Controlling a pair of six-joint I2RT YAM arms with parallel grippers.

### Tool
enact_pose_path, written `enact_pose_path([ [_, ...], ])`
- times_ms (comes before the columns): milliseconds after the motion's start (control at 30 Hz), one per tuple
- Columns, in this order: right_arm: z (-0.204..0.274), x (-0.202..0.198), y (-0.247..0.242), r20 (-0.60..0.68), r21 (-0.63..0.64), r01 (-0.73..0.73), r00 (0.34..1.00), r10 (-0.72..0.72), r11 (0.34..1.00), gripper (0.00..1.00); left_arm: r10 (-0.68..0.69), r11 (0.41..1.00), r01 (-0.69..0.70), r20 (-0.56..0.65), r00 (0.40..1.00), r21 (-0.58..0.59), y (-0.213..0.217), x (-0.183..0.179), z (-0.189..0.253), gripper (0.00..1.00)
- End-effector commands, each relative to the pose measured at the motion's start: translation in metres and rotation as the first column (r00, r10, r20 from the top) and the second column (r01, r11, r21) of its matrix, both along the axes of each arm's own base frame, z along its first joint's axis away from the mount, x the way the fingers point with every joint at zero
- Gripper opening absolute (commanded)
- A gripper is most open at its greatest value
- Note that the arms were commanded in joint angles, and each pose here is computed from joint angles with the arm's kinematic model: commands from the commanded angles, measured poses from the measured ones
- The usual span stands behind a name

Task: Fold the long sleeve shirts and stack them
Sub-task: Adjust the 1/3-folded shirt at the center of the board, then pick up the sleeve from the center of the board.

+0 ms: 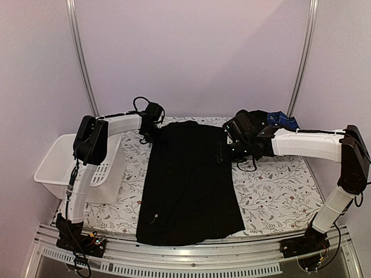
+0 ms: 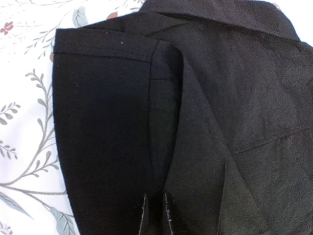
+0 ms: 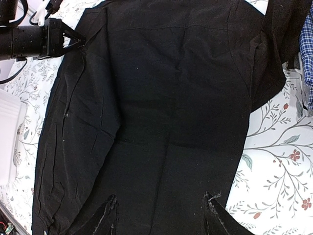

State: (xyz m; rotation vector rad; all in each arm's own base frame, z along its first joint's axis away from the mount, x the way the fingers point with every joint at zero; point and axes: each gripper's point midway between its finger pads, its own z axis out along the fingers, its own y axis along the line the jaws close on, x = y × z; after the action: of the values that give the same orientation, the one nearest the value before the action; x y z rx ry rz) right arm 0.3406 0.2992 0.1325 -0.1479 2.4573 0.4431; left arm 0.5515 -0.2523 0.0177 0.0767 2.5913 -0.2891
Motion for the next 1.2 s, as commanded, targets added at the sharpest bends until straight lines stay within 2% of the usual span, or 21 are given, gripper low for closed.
enact_pose_path([
  [0, 0.010, 0.008, -0.013, 0.037, -0.019, 0.044, 0.998, -0.044, 0.999, 0.56, -0.007, 1.000, 0.009, 0.091, 0.996, -0.026, 0.003, 0.014, 0.045, 0.19],
  [167, 0.033, 0.029, -0.040, 0.088, -0.017, 0.109, 0.990, -0.107, 0.994, 0.60, -0.050, 0.997, 0.057, 0.147, 0.988, -0.043, -0.006, 0.012, 0.081, 0.43],
  [333, 0.060, 0.057, -0.079, 0.161, -0.020, 0.197, 0.968, -0.191, 0.980, 0.66, -0.078, 0.995, 0.087, 0.191, 0.978, -0.043, -0.017, 0.003, 0.112, 0.54],
  [533, 0.083, 0.099, -0.139, 0.221, 0.006, 0.322, 0.923, -0.315, 0.947, 0.71, -0.126, 0.988, 0.143, 0.228, 0.965, -0.058, -0.041, -0.025, 0.147, 0.59],
  [700, 0.092, 0.125, -0.172, 0.234, 0.078, 0.361, 0.899, -0.369, 0.929, 0.75, -0.157, 0.979, 0.182, 0.240, 0.958, -0.087, -0.057, -0.060, 0.172, 0.59],
  [967, 0.078, 0.137, -0.173, 0.154, 0.246, 0.326, 0.917, -0.368, 0.913, 0.77, -0.184, 0.970, 0.215, 0.240, 0.953, -0.110, -0.061, -0.113, 0.196, 0.59],
  [1167, 0.067, 0.143, -0.170, 0.075, 0.402, 0.310, 0.927, -0.369, 0.862, 0.78, -0.194, 0.967, 0.227, 0.241, 0.951, -0.118, -0.056, -0.137, 0.206, 0.59],
])
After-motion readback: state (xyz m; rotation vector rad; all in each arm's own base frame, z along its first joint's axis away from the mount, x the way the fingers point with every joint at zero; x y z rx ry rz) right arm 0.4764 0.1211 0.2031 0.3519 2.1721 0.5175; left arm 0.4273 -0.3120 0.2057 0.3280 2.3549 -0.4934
